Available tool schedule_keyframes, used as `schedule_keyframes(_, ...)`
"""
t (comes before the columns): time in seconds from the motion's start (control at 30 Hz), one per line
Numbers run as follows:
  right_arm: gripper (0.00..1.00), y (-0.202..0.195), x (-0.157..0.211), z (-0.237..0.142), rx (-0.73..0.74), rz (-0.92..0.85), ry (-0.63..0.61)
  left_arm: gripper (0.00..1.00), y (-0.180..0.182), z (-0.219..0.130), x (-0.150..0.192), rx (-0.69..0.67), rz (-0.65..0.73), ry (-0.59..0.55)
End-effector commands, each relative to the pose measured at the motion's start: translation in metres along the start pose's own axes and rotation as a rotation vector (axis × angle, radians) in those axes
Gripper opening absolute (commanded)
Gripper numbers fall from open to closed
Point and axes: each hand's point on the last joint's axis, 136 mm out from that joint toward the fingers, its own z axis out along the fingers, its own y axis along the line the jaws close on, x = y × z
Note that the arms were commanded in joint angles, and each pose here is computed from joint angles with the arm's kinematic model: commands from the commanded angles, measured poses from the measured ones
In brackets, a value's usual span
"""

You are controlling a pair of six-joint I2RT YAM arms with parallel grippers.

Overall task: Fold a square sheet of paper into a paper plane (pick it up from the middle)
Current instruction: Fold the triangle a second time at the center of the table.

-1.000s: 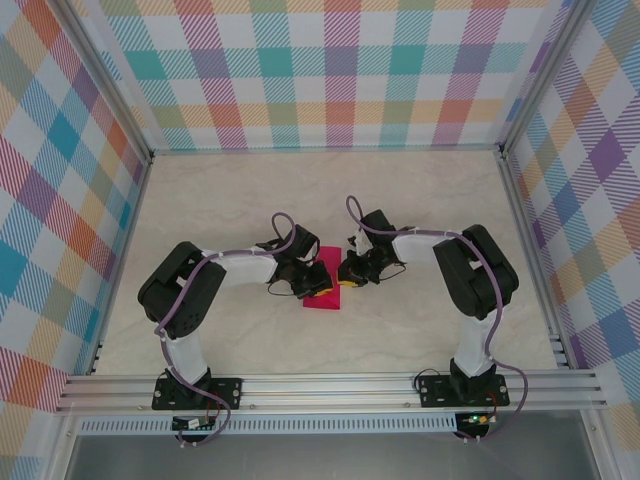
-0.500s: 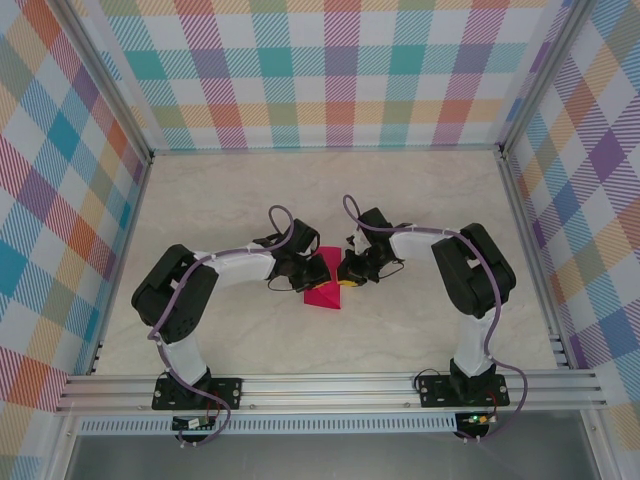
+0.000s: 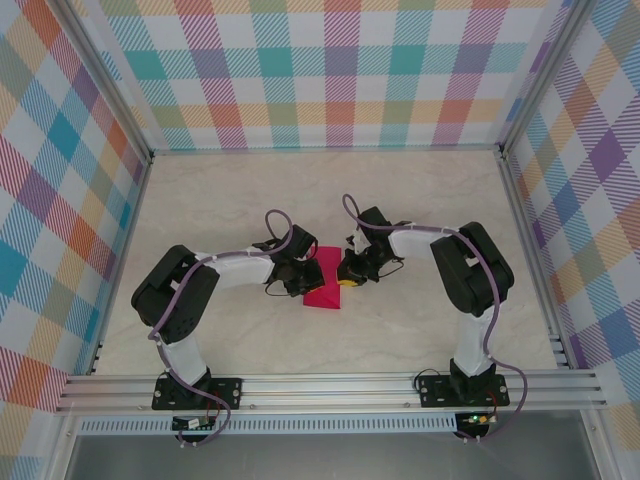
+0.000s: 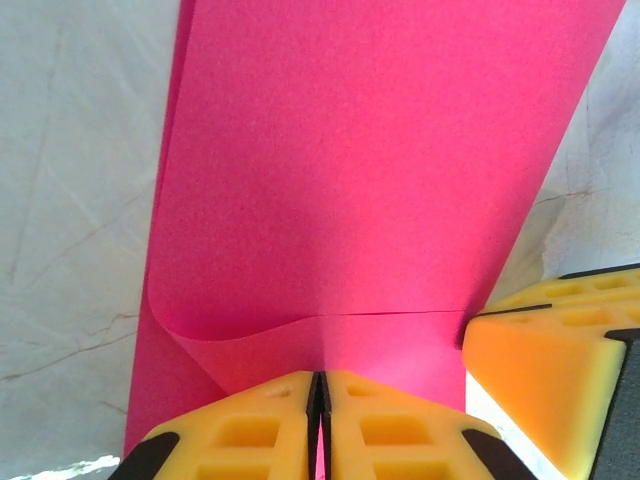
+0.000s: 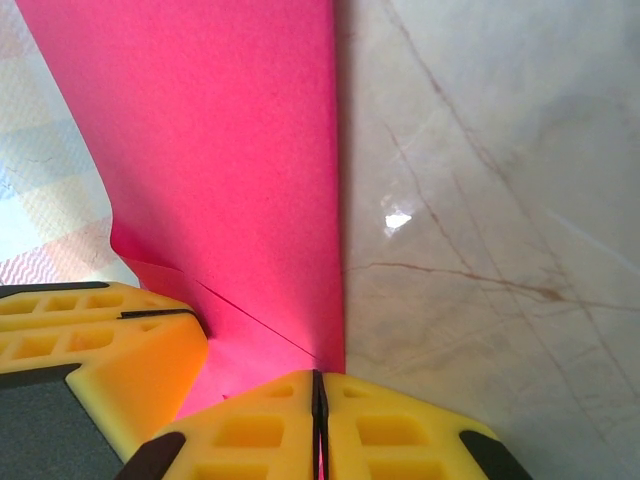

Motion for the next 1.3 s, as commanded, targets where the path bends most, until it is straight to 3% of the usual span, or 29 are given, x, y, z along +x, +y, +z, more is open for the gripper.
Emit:
schedule_keyframes(0.0,0.1,-0.045,0.006,0.016,0.172,0.047,0.021,0.12,0.033,0.008,0.01,-0.108,-0.024,0.015)
schedule_keyframes(0.6,0.09,-0.078,0.012,0.015,0.38,0.049,0.02,0.13,0.024,-0.009,-0.013,-0.067,-0.093,-0.08)
schedule_keyframes(1.0,0.09,-0.086,0.015,0.017,0.419,0.042,0.026,0.16,0.037,-0.017,-0.028,-0.043,-0.138,-0.111)
schedule_keyframes(1.27,0.08,-0.085,0.016,0.018,0.416,0.041,0.028,0.18,-0.001,-0.051,-0.043,0.071,-0.024,-0.169)
